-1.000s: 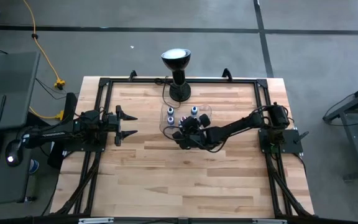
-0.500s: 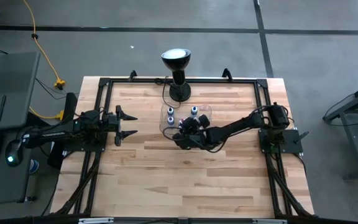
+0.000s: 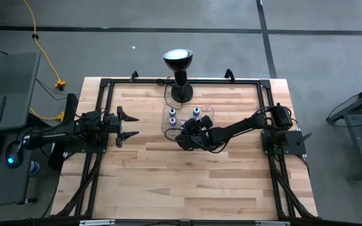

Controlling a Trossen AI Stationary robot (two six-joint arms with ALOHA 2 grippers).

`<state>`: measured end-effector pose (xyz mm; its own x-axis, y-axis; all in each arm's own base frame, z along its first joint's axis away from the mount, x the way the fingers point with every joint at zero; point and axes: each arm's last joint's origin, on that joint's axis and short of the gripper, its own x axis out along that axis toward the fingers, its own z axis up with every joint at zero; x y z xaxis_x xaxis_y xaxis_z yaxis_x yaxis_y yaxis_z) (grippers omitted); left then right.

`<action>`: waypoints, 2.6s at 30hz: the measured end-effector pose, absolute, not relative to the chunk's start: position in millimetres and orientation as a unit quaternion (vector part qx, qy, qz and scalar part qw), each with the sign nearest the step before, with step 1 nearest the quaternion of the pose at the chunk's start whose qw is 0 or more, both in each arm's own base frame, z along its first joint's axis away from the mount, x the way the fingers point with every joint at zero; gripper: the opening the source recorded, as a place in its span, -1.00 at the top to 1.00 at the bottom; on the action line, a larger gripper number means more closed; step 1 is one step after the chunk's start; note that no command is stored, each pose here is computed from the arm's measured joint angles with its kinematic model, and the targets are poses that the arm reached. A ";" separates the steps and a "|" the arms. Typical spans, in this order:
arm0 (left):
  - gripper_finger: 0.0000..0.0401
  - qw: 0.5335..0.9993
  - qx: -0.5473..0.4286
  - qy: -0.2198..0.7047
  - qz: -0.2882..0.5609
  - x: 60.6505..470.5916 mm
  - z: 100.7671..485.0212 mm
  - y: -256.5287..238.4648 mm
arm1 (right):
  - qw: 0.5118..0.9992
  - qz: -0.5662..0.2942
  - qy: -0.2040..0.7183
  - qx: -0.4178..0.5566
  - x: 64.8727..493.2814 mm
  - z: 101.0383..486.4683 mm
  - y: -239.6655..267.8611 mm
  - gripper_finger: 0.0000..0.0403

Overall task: Pick & Place food coloring
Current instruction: Put the large pink food coloring bottle into the transparent bin, then return to Home Position

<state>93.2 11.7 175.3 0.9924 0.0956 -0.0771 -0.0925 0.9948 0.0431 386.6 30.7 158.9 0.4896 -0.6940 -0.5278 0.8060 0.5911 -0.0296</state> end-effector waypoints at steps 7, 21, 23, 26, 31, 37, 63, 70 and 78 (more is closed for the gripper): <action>-0.39 0.998 0.020 0.040 0.047 93.2 175.3 11.7 | 0.857 -0.435 0.254 0.114 386.7 158.7 30.9 -0.10; -0.39 0.998 0.020 0.040 0.047 93.2 175.3 11.7 | 0.857 -0.432 0.257 0.114 382.6 169.2 28.4 -0.11; -0.39 0.998 0.020 0.040 0.047 93.2 175.3 11.7 | 0.855 -0.434 0.260 0.114 380.3 173.8 26.2 -0.11; -0.39 0.998 0.020 0.040 0.047 93.2 175.3 11.7 | 0.855 -0.433 0.262 0.115 377.3 180.0 25.3 -0.11; -0.39 0.998 0.020 0.040 0.047 93.2 175.3 11.7 | 0.861 -0.427 0.252 0.116 373.2 194.8 25.3 -0.11; -0.39 0.998 0.020 0.039 0.047 93.2 175.3 11.7 | 0.871 -0.417 0.231 0.121 365.6 219.8 24.4 -0.11; -0.39 0.998 0.020 0.039 0.047 93.2 175.3 11.7 | 0.938 -0.297 0.114 0.137 231.2 378.0 41.2 0.52; -0.38 0.998 0.020 0.040 0.047 93.2 175.2 11.7 | 0.935 -0.310 0.123 0.124 232.7 371.6 50.8 0.92; -0.39 0.998 0.020 0.040 0.047 93.2 175.2 11.7 | 0.912 -0.368 0.059 0.173 238.6 306.9 54.0 0.99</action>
<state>93.2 11.7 175.2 0.9924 0.0959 -0.0775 -0.0928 0.9948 0.0430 238.6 54.0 306.9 0.7218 -0.6506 -0.2359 0.6918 0.6687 0.2724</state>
